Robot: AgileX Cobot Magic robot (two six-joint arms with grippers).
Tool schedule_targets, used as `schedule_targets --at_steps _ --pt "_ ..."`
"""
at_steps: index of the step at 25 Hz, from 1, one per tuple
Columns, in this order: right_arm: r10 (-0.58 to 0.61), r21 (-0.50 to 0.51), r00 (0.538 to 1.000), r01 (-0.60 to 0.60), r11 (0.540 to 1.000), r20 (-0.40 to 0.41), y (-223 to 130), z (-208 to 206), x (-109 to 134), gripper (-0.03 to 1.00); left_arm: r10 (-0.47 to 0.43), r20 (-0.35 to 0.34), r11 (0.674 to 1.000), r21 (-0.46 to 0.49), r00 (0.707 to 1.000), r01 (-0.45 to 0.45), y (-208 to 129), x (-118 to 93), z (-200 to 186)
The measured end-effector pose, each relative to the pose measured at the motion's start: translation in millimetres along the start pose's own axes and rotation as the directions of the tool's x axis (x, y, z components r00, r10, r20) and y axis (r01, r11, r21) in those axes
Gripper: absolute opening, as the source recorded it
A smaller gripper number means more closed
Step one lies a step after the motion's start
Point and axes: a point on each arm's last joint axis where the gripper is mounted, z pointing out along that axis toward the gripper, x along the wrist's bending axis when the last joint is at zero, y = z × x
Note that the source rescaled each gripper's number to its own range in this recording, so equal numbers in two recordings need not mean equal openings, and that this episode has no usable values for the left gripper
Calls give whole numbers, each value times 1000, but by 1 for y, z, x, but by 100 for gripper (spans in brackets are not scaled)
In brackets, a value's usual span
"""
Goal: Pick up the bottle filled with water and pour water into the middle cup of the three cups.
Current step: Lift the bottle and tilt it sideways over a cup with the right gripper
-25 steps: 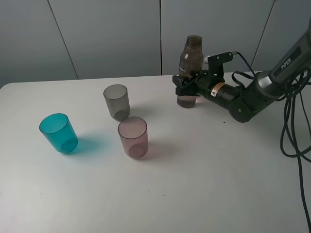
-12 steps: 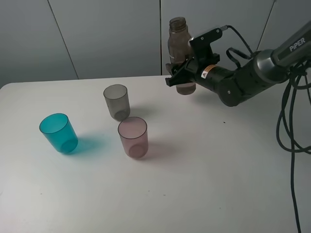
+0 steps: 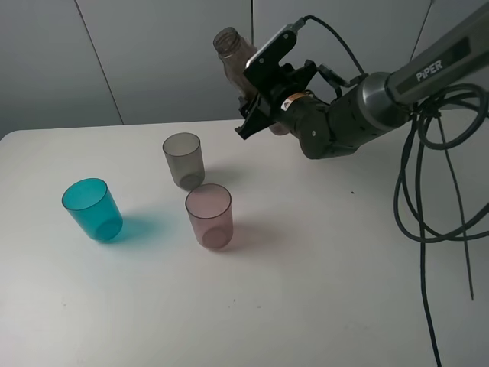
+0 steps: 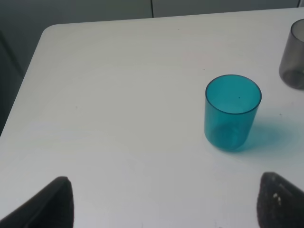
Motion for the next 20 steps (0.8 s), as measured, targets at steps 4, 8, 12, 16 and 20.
schedule_targets --at_steps 4,8,12,16,20 --pt "-131 -3 991 131 991 5 6 0 4 1 0 0 1000 0 1000 0 0 0 0" --pt "-249 11 969 249 969 -4 6 0 8 0 0 0 1000 0 1000 0 0 0 0" --pt "-304 18 953 304 953 -4 6 -1 8 0 0 0 1000 0 1000 0 0 0 0" --pt "-314 20 949 315 949 -18 8 1 9 0 0 0 1000 0 1000 0 0 0 0" --pt "-322 6 946 322 947 -24 12 7 17 0 0 0 1000 0 1000 0 0 0 0"
